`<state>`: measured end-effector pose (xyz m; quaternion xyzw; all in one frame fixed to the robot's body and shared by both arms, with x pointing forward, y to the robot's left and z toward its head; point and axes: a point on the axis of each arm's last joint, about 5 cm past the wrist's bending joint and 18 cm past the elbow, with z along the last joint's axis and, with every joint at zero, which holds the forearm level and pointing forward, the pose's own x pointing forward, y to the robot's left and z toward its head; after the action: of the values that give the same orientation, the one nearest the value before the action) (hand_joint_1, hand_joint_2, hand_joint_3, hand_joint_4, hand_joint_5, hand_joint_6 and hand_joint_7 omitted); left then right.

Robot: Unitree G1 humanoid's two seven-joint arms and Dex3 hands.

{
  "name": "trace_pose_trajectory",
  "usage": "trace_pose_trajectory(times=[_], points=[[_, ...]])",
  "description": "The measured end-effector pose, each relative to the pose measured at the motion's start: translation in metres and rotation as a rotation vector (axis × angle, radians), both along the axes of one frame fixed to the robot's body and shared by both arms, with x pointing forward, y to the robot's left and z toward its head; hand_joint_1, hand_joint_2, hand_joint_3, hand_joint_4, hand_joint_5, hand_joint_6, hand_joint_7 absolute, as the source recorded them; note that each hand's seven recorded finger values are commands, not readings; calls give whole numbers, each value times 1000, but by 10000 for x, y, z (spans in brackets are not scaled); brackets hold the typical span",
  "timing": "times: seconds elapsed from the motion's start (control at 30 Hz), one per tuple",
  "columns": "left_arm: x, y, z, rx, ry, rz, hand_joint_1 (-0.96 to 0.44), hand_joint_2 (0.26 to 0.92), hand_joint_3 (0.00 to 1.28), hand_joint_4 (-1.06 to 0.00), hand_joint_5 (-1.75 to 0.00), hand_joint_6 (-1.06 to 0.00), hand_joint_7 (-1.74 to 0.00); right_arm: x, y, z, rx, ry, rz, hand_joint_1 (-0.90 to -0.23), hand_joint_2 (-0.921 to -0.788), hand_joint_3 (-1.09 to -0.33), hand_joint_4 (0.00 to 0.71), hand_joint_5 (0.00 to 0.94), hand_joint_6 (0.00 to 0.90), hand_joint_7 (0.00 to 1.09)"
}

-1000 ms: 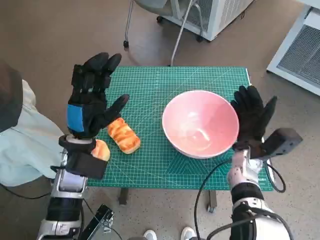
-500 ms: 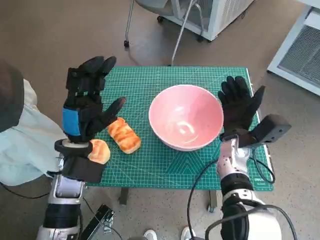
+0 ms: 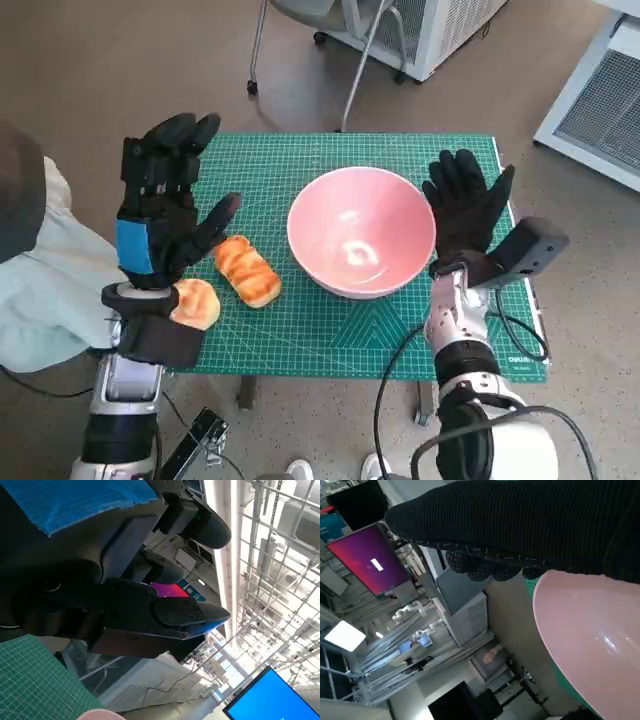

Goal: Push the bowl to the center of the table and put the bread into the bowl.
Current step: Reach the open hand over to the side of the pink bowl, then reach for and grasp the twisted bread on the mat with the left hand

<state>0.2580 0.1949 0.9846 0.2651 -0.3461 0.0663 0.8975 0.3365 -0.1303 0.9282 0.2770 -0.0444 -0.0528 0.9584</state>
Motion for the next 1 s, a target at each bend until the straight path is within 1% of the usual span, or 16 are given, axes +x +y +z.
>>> trace_pose_trajectory(times=[0.2, 0.3, 0.37, 0.47, 0.6, 0.67, 0.73, 0.83, 0.9, 0.97, 1.0], points=[[-15, 20, 8, 12, 4, 0, -190, 900, 307, -51, -734, -61, -944, 5, -16, 9, -14, -3, 1, -476, -921, -725, 373, 6, 201, 630], [-23, 62, 20, 44, 15, -6, -184, 893, 308, -51, -732, -63, -947, 12, -45, 32, -40, -22, -3, -475, -921, -714, 382, 10, 213, 641], [-31, 119, 41, 86, 31, -14, -168, 876, 303, -49, -729, -62, -946, 20, -74, 63, -73, -48, -9, -474, -921, -711, 388, 12, 217, 648], [-48, 252, 104, 171, 66, -36, -122, 826, 290, -45, -696, -61, -920, 37, -131, 142, -144, -120, -26, -484, -921, -706, 394, 13, 200, 681], [-78, 456, 245, 305, 129, -76, -36, 769, 265, -42, -642, -57, -868, 54, -213, 301, -288, -278, -33, -504, -921, -705, 398, 11, 167, 724], [-95, 554, 327, 378, 165, -92, 2, 756, 251, -53, -599, -65, -826, 57, -251, 392, -363, -374, -24, -507, -921, -707, 400, 11, 158, 734], [-108, 635, 419, 461, 201, -105, 34, 750, 236, -68, -553, -77, -785, 55, -294, 488, -432, -475, -14, -510, -921, -709, 402, 11, 146, 754], [-120, 725, 554, 577, 250, -119, 67, 752, 201, -109, -456, -121, -691, 43, -335, 616, -514, -613, -2, -511, -921, -711, 408, 13, 134, 778], [-120, 758, 625, 633, 274, -125, 80, 760, 167, -146, -374, -164, -608, 33, -349, 678, -547, -681, 5, -513, -921, -710, 413, 15, 129, 784], [-111, 785, 696, 698, 302, -127, 93, 778, 113, -204, -254, -226, -490, 22, -356, 735, -575, -745, 14, -516, -921, -709, 418, 17, 127, 790], [-104, 795, 723, 729, 317, -127, 93, 782, 104, -213, -233, -236, -471, 15, -355, 760, -586, -774, 19, -518, -921, -708, 419, 18, 126, 791]])
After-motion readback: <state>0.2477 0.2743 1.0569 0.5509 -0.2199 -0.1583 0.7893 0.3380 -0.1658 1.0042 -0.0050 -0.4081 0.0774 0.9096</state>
